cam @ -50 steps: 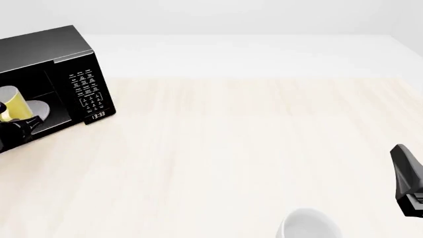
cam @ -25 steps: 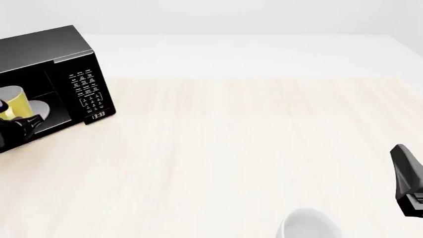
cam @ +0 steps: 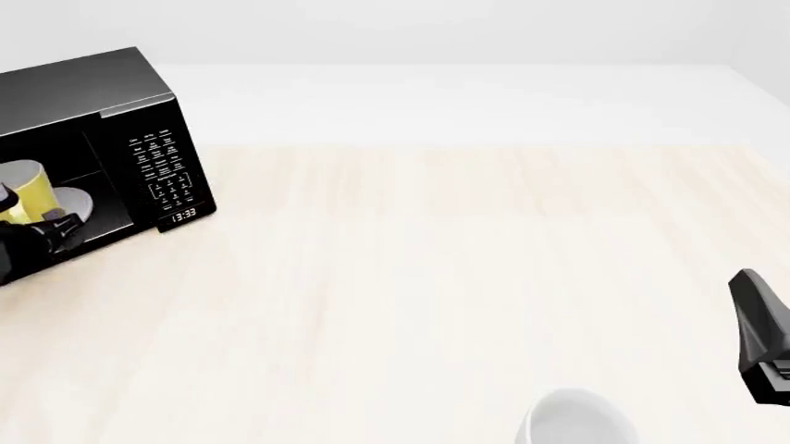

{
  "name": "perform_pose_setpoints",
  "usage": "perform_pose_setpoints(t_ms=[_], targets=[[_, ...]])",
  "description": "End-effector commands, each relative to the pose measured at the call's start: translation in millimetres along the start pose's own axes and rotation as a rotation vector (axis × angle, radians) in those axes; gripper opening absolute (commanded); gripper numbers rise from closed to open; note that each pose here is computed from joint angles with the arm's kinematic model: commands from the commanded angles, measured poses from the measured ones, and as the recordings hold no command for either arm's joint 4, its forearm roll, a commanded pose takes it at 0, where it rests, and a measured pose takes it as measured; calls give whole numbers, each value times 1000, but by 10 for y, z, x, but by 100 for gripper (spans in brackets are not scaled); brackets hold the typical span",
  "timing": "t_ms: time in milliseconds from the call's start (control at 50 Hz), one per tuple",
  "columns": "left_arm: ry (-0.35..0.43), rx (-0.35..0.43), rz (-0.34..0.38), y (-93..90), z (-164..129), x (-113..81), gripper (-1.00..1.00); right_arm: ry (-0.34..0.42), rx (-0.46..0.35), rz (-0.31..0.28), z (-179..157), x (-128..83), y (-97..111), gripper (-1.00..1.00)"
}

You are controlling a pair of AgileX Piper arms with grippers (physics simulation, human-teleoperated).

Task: Put the yellow and white mug in the microwave and close it.

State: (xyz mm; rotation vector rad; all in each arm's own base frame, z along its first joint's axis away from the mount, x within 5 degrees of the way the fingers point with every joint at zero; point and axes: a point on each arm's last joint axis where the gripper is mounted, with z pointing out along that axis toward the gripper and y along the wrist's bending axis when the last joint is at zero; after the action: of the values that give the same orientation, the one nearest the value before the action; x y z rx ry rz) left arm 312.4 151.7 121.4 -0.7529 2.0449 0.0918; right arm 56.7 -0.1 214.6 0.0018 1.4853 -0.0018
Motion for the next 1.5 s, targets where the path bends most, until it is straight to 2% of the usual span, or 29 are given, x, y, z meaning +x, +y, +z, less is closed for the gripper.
perform_pose_setpoints(t_ms=[20, 300, 600, 780, 900, 1220, 1500], targets=[[-5, -38, -21, 75, 15, -95, 100, 0, -1, 0, -1, 2, 0, 100], [4, -33, -8, 66, -114, 12, 100, 0, -1, 0, -1, 2, 0, 100], [-12, -27, 5, 71, -469, 102, 100, 0, -1, 0, -1, 2, 0, 100], [-29, -7, 16, 14, -675, 112, 100, 0, -1, 0, -1, 2, 0, 100], [-69, 27, 30, -76, -880, 75, 100, 0, -1, 0, -1, 2, 1, 100], [-144, 45, 59, -87, -1296, 18, 100, 0, 0, 0, -1, 3, 0, 100], [-202, 65, 116, -112, -1598, 21, 100, 0, 0, 0, -1, 2, 0, 100]])
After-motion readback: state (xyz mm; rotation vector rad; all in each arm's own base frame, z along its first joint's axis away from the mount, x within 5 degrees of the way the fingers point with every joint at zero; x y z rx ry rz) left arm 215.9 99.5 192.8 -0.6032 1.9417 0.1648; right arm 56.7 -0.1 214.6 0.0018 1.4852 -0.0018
